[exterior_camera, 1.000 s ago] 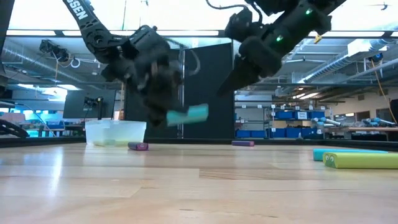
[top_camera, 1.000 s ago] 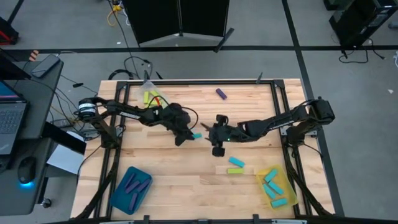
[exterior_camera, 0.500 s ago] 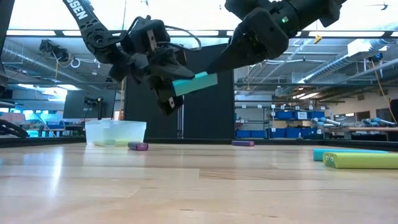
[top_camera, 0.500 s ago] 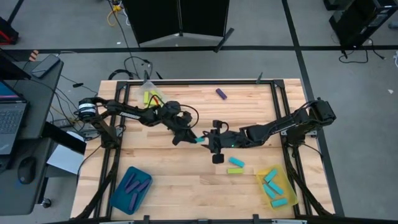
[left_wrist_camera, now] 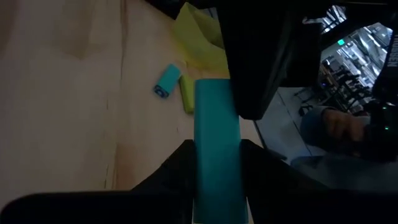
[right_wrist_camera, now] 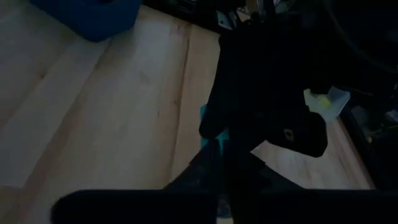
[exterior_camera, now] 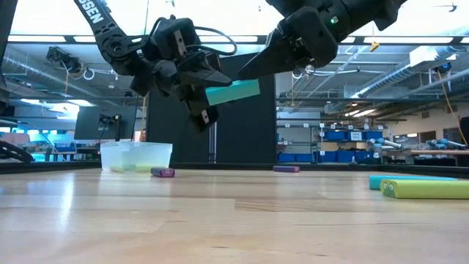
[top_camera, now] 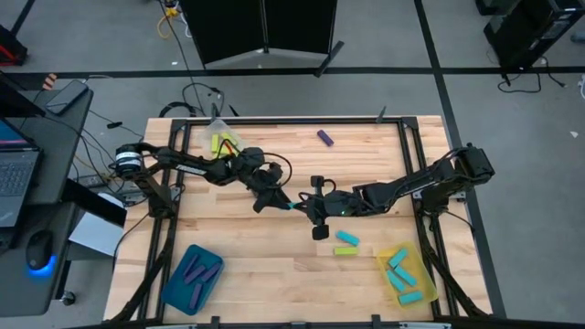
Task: Sort blocks
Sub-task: Put the blue block into the yellow bin
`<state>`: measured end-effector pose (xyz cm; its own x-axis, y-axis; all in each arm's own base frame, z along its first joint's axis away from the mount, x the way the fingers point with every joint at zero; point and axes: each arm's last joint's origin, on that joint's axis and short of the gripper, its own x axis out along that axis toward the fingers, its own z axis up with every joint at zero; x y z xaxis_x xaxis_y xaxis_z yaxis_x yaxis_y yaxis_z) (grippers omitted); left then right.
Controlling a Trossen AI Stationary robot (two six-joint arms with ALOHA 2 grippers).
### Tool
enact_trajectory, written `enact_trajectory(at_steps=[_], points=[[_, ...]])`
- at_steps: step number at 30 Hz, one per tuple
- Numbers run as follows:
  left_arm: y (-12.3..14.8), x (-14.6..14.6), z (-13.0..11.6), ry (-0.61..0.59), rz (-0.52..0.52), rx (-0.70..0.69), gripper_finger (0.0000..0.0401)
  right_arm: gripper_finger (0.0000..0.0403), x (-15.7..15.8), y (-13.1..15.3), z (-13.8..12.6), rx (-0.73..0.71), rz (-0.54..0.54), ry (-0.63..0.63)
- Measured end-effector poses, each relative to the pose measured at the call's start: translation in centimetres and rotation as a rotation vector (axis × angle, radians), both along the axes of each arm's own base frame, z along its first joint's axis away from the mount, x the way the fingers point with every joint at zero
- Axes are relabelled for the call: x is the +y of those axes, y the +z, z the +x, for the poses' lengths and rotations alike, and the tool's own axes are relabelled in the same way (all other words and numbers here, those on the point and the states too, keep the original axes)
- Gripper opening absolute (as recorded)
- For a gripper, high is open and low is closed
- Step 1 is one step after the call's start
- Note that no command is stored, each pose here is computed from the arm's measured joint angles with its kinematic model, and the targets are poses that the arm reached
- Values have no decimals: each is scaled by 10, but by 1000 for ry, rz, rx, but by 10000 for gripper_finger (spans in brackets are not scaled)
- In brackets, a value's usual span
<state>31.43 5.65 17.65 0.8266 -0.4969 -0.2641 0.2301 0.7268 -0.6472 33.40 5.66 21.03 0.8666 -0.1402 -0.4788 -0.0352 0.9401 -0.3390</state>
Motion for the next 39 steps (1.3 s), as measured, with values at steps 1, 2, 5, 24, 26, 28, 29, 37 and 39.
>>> enact_trajectory(at_steps=[1,2,5,24,26,28,29,37,39], points=[[0,0,0,2,1,0,107,12,0,0,0,-1,-8,5],[0,0,0,3,2,0,107,8,0,0,0,-1,-16,9],[1,0,1,3,14,-19,113,12,0,4,-1,-12,-21,7],[12,-3,2,-73,-3,-119,105,173,15,30,-25,-38,3,-21],[13,-3,3,-79,-17,-123,105,184,15,30,-23,-44,-2,-19],[14,-3,3,-81,-25,-132,105,191,14,29,-21,-54,-8,-19],[15,-3,3,-81,-28,-133,105,193,13,29,-20,-54,-14,-19],[16,-7,4,-94,-31,-144,105,154,10,25,-13,-75,-23,27],[16,-7,4,-95,-31,-143,105,118,9,25,-13,-75,-25,27]])
